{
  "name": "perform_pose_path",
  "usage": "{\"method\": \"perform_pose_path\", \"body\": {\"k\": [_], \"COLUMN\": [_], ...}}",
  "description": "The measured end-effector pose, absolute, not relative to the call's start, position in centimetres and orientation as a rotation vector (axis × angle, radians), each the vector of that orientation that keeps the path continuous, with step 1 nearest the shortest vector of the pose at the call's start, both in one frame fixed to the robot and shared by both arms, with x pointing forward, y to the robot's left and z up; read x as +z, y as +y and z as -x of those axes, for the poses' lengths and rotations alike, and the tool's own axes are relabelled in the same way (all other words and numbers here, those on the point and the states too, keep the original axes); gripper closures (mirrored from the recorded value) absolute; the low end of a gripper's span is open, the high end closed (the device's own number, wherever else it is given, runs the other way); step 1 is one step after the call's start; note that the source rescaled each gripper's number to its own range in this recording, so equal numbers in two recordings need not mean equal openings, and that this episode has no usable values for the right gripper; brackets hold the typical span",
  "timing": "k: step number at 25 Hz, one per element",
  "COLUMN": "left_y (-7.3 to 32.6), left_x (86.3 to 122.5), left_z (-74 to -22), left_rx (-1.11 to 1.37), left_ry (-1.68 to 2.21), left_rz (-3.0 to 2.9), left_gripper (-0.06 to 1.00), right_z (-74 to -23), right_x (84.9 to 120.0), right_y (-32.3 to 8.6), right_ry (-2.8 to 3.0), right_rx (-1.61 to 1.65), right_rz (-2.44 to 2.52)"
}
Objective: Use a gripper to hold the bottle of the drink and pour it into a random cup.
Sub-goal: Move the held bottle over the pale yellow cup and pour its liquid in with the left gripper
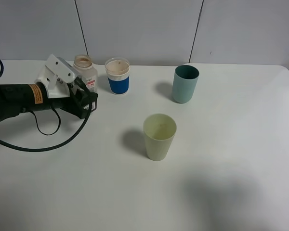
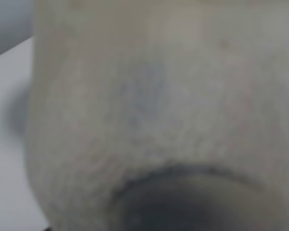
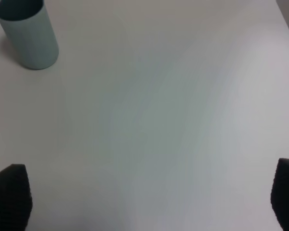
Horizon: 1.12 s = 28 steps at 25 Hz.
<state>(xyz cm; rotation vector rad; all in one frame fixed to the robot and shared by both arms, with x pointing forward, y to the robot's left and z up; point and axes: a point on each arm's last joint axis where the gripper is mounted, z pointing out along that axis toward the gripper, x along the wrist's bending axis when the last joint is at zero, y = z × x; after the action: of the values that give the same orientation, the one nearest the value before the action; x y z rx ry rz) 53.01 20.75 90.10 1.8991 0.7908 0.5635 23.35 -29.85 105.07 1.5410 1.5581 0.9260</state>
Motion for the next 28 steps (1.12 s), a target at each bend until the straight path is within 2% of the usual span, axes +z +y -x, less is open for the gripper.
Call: {"method": "perform_pose_path", "body": {"k": [17,28], "left_y": [16.1,14.0], "left_x": [93.6,94.1], "left_z": [-50.0,-47.6], "left_rx": [0.564,0.581], "left_ry": [0.542,0.399], "left_rz": [-2.049,-2.244], "left_gripper": [0.94,0.94], "right_z": [-23.4,-23.4], "right_x": [105.1,105.1], "right_y": [-29.9,-29.9], "right_ry": [1.558,1.558], "right_rx": [0.926,0.926], "right_rz": [-1.541,-1.541]}}
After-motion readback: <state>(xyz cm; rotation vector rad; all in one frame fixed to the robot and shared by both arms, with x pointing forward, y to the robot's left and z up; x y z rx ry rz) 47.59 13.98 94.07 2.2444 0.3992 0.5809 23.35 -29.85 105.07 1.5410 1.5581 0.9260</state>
